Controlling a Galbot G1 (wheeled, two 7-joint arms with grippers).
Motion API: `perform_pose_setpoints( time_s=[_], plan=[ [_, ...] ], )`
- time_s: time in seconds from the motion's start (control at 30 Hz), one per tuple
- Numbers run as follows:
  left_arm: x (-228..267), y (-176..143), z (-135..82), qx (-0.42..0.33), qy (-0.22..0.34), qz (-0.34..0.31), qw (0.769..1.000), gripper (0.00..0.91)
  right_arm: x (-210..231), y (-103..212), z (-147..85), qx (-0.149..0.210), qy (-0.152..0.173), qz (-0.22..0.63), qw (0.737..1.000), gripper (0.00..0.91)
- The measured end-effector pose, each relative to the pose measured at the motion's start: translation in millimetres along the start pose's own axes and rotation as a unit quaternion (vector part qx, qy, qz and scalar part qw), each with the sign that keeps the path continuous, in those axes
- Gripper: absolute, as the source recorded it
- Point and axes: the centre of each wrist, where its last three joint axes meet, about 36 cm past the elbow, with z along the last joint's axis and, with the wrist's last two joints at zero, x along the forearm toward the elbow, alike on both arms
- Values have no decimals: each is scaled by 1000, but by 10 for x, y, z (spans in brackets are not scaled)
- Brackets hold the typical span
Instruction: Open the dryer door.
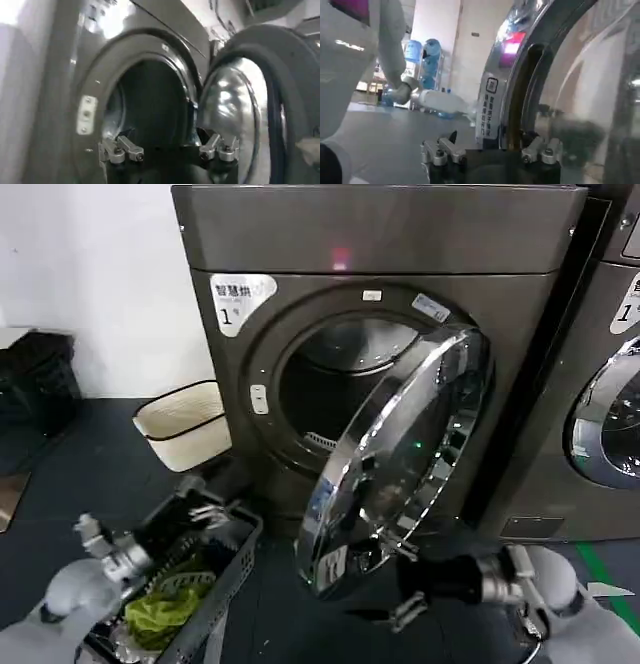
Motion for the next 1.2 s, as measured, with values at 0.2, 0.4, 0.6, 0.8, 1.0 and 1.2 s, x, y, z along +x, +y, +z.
perform_pose_setpoints(
  time_s=[0.2, 0.4, 0.6, 0.8, 1.0, 1.2],
  plan=[
    [-356, -62, 151, 16, 10, 47, 999, 907, 563, 139, -44, 5, 21, 70, 997, 907],
    [-654, -123, 285, 27, 22, 87, 996, 907, 1119, 287, -131, 15, 25, 183, 983, 907],
    [-911, -182, 325, 31, 25, 118, 992, 907, 1538, 471, -336, 47, 23, 313, 948, 907],
    [-1143, -344, 338, 41, 24, 157, 986, 907, 1862, 770, -540, 75, 13, 450, 890, 907],
    [-1318, -556, 344, 50, 25, 192, 980, 907, 2152, 1102, -806, 107, 29, 598, 794, 907],
    [-1549, -827, 347, 65, 26, 228, 971, 907, 2382, 1438, -1313, 142, 87, 733, 660, 907]
  ],
)
